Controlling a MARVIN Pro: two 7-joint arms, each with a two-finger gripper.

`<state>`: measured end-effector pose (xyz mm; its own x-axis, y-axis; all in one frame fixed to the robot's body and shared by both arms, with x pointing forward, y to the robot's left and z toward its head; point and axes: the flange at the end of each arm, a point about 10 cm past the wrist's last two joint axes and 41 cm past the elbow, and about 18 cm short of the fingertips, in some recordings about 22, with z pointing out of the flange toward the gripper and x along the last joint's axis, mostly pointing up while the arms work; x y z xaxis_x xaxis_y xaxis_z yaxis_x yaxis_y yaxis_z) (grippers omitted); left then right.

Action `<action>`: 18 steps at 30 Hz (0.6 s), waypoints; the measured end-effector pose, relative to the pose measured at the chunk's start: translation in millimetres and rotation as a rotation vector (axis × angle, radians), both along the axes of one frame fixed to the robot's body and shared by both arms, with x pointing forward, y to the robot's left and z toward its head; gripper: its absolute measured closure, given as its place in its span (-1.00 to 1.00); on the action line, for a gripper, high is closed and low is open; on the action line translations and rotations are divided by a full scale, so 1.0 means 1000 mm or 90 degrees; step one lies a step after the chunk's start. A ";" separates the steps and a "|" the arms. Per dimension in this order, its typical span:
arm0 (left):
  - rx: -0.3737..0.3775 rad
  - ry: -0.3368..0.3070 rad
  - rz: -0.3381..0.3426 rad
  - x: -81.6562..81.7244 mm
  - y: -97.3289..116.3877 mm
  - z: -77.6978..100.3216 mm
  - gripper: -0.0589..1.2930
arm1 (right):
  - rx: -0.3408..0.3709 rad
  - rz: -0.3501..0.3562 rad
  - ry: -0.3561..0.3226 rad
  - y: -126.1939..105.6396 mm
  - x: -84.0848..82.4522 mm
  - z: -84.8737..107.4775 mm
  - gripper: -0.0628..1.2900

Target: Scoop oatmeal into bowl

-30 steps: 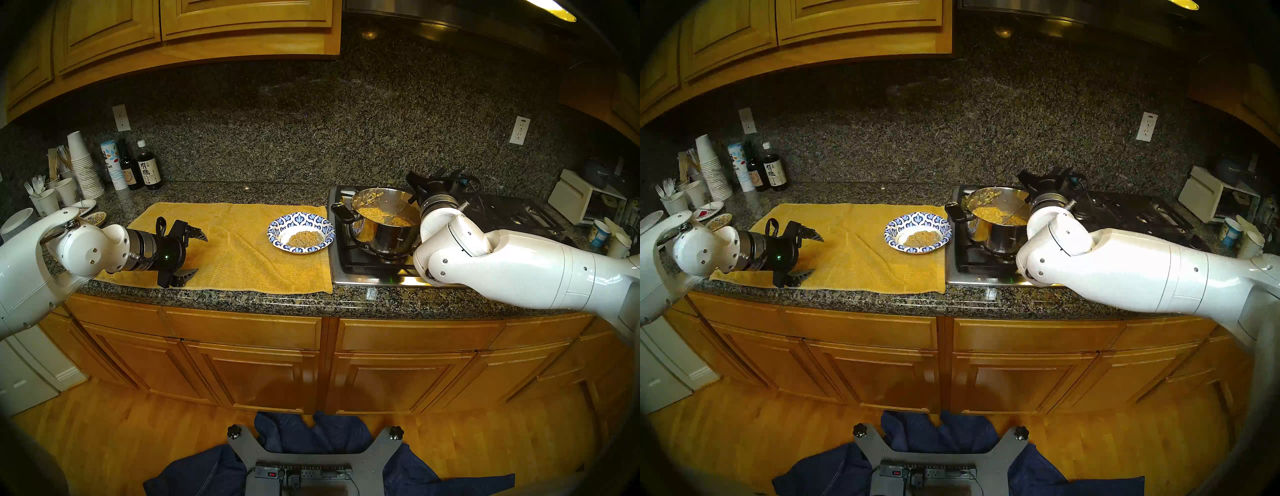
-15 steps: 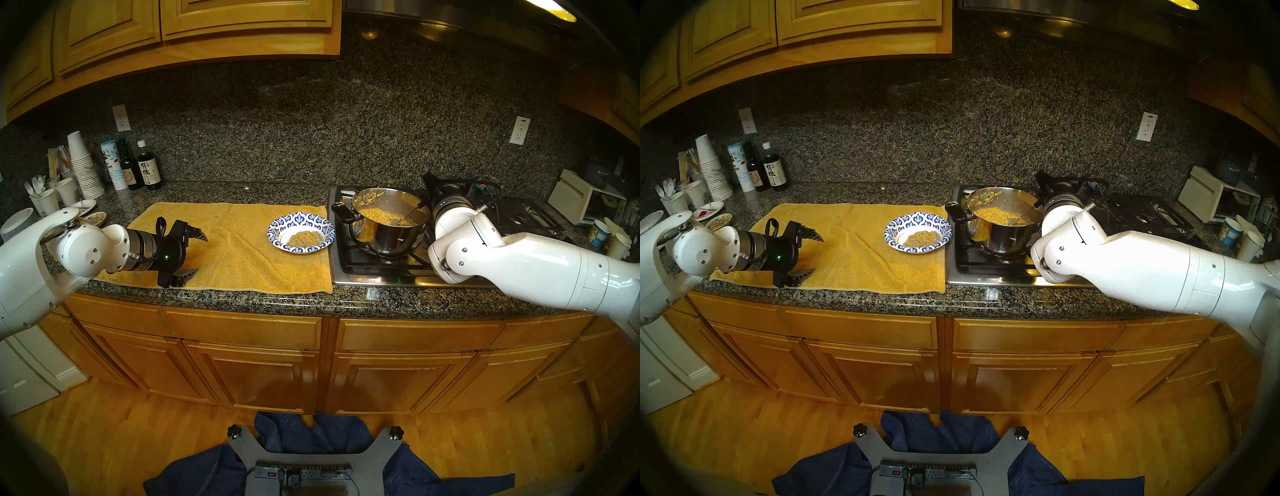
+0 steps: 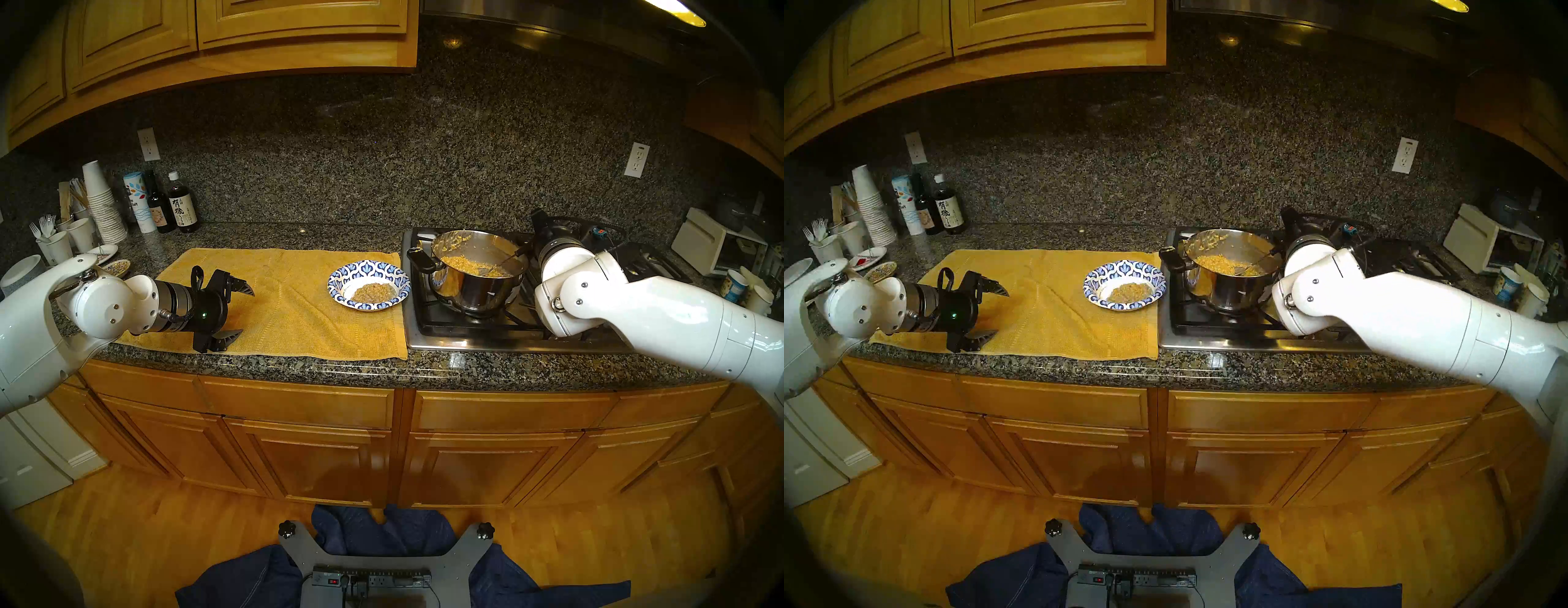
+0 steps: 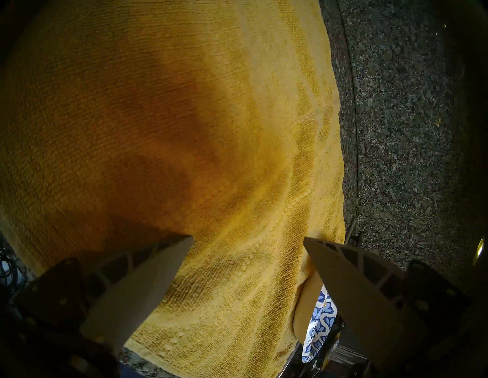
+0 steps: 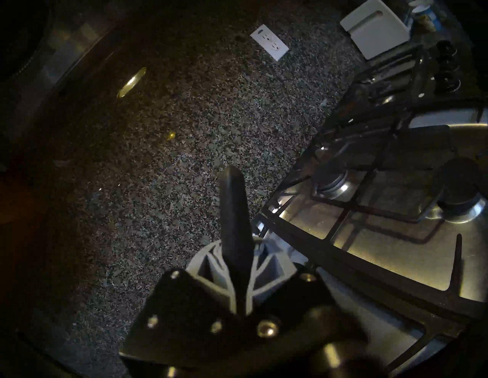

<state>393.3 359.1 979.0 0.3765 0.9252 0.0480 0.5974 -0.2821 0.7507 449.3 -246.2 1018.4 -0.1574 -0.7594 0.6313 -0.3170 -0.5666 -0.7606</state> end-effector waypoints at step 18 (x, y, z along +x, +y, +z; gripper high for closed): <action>0.000 0.000 0.000 0.000 0.000 0.000 -0.90 | 0.066 -0.032 0.018 -0.012 0.006 0.004 0.96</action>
